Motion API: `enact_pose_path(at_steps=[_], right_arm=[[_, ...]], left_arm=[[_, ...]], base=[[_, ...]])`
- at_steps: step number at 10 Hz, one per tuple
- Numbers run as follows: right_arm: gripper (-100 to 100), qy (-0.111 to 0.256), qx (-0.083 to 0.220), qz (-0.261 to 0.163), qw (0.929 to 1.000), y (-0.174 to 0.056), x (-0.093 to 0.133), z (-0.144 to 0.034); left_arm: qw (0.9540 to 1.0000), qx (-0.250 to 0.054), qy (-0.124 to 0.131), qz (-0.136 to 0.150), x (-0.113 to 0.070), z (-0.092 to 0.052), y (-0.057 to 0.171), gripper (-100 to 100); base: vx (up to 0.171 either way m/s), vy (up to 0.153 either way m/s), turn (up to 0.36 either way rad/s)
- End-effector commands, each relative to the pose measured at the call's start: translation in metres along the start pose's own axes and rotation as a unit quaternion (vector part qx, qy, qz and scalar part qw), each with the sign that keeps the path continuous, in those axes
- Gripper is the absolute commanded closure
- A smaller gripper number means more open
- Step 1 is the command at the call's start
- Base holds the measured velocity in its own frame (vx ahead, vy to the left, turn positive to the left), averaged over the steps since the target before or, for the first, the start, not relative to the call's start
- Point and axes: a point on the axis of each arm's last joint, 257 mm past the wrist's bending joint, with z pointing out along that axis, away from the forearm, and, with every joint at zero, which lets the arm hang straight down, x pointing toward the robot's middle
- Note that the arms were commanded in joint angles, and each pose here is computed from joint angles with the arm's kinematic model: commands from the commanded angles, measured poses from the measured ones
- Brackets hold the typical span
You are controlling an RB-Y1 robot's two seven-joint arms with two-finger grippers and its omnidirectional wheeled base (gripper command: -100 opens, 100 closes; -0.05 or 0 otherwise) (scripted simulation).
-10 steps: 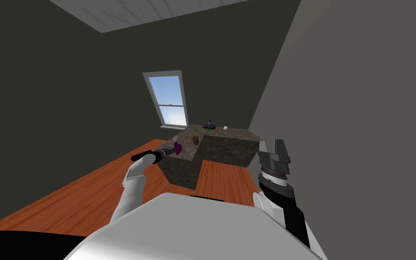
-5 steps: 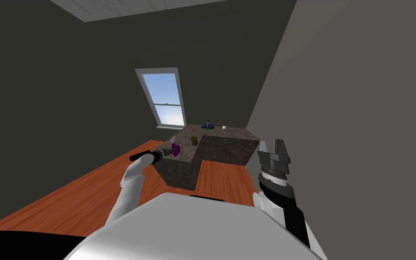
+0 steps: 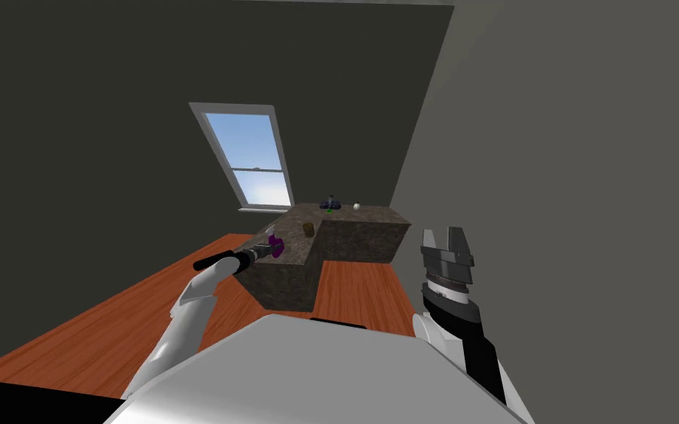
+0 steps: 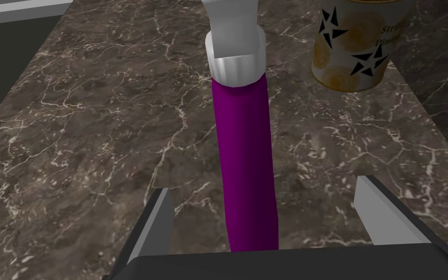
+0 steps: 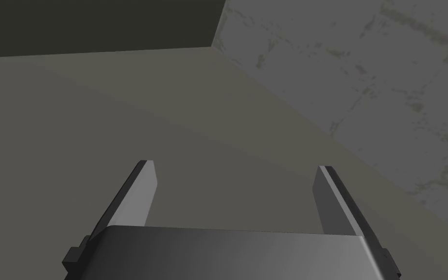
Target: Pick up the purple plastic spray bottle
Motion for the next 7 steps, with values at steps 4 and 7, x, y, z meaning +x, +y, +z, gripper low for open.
enact_pose_path(at_steps=[4, 7], right_arm=[[0, 0.000, 0.000, 0.000, 1.0000, 0.000, 0.000, 0.000], [0, 0.000, 0.000, 0.000, 1.0000, 0.000, 0.000, 0.000]], left_arm=[[0.9990, 0.039, 0.003, -0.021, -0.011, -0.019, -0.052, -100], [0.9982, 0.056, 0.003, -0.023, -0.012, -0.029, -0.075, -100]], base=[[-0.021, -0.023, -0.160], [-0.020, -0.023, -0.159]])
